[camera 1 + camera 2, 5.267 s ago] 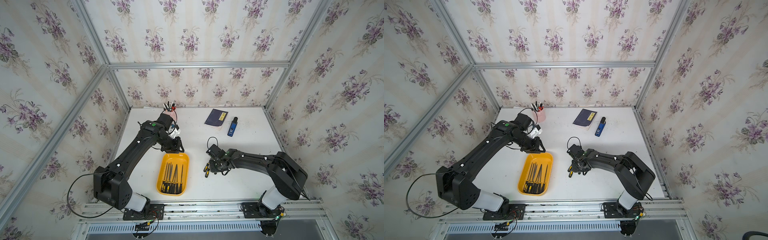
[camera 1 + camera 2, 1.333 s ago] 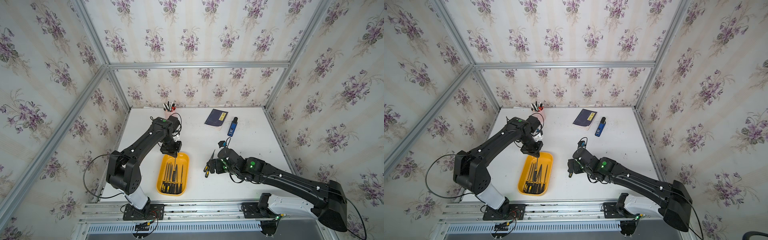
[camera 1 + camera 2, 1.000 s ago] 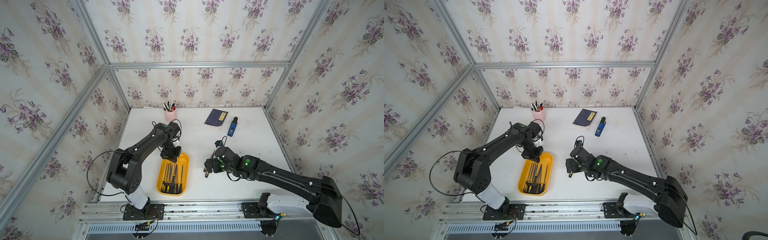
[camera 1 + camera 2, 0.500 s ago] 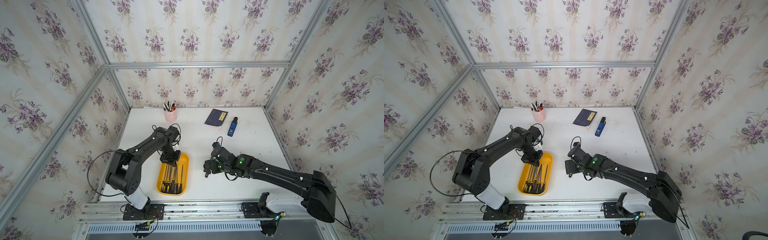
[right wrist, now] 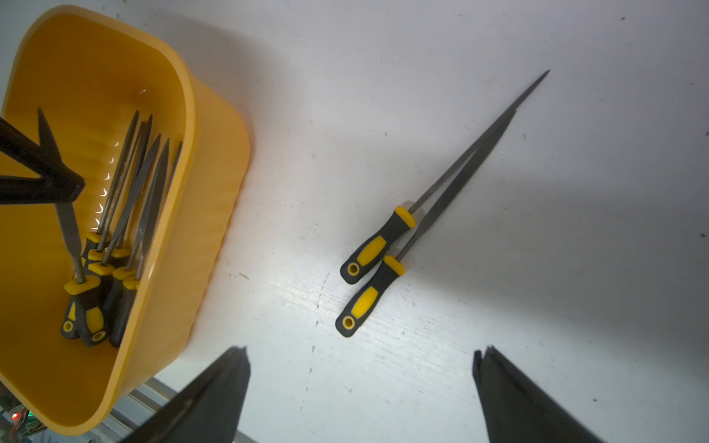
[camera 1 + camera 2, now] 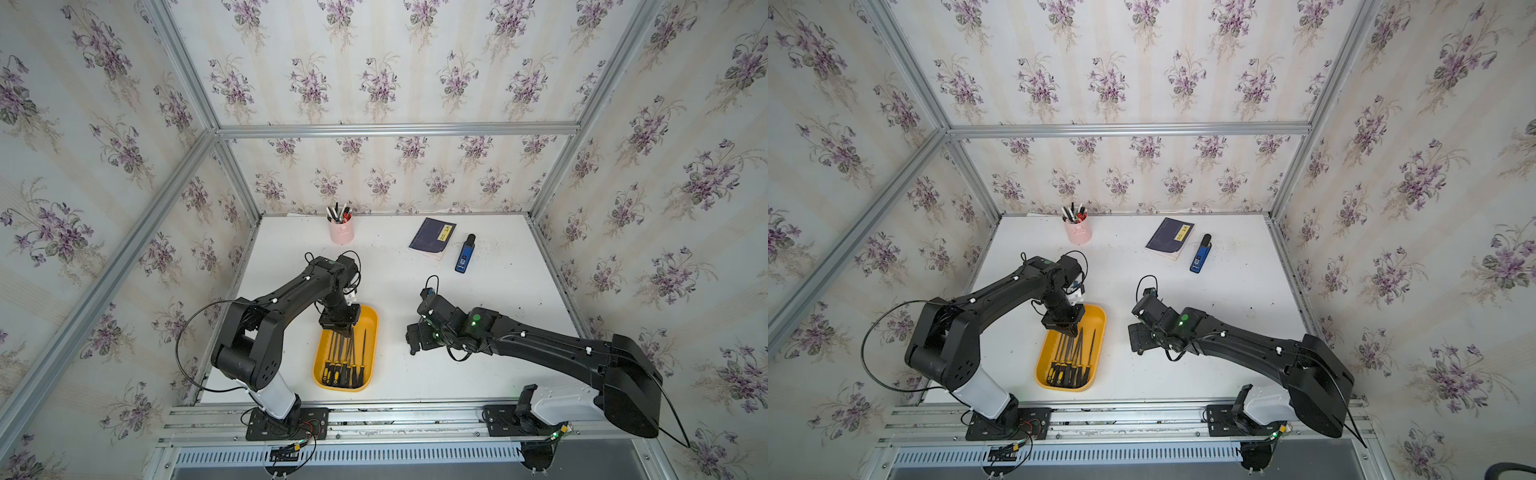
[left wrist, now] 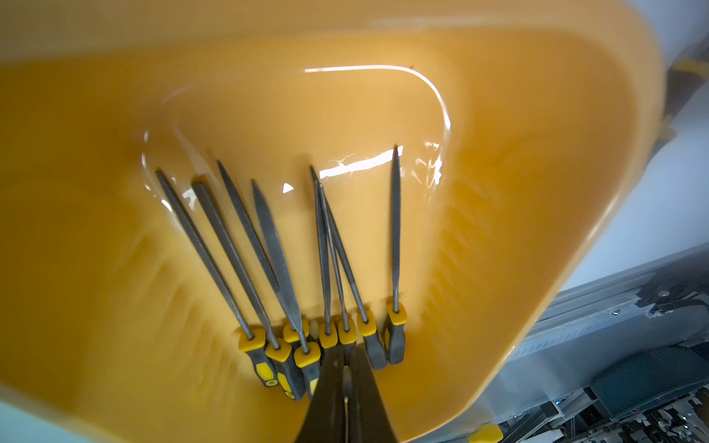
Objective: Put the file tool into the storage box
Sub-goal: Place the file tool in the storage box.
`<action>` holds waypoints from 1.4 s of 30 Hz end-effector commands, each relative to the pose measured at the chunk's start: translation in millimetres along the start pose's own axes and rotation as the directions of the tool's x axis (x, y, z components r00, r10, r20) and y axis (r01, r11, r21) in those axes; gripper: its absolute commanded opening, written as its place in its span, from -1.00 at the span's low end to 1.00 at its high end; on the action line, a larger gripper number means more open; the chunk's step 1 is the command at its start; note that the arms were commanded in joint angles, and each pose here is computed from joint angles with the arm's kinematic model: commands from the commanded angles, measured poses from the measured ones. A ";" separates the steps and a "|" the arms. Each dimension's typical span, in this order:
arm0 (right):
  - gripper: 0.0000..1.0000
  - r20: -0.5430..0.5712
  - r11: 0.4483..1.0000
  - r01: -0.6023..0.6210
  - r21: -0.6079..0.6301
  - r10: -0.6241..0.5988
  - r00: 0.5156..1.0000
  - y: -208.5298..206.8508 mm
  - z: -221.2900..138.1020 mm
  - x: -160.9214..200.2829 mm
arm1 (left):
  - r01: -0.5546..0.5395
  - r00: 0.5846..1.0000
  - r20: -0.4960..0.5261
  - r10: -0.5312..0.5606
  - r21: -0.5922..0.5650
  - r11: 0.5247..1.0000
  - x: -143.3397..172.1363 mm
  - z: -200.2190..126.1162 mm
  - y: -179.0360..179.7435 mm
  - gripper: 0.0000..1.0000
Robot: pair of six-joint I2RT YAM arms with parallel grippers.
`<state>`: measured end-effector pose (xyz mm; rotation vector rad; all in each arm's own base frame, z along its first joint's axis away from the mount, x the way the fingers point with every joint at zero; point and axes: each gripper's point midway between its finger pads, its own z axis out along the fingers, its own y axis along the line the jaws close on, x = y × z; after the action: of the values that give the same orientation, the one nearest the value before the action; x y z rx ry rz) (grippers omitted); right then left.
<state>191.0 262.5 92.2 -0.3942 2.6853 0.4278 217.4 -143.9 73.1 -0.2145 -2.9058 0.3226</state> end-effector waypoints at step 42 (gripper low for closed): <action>0.94 -0.111 0.998 0.010 0.055 -0.003 0.994 -8.7 30.0 21.8 | -0.013 0.996 -0.091 0.010 -0.031 0.999 21.0 15.7 12.0 -1.00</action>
<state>182.4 260.0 54.8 -0.4275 2.7994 0.3455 195.3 -136.8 63.0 -0.2499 -2.8202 0.3003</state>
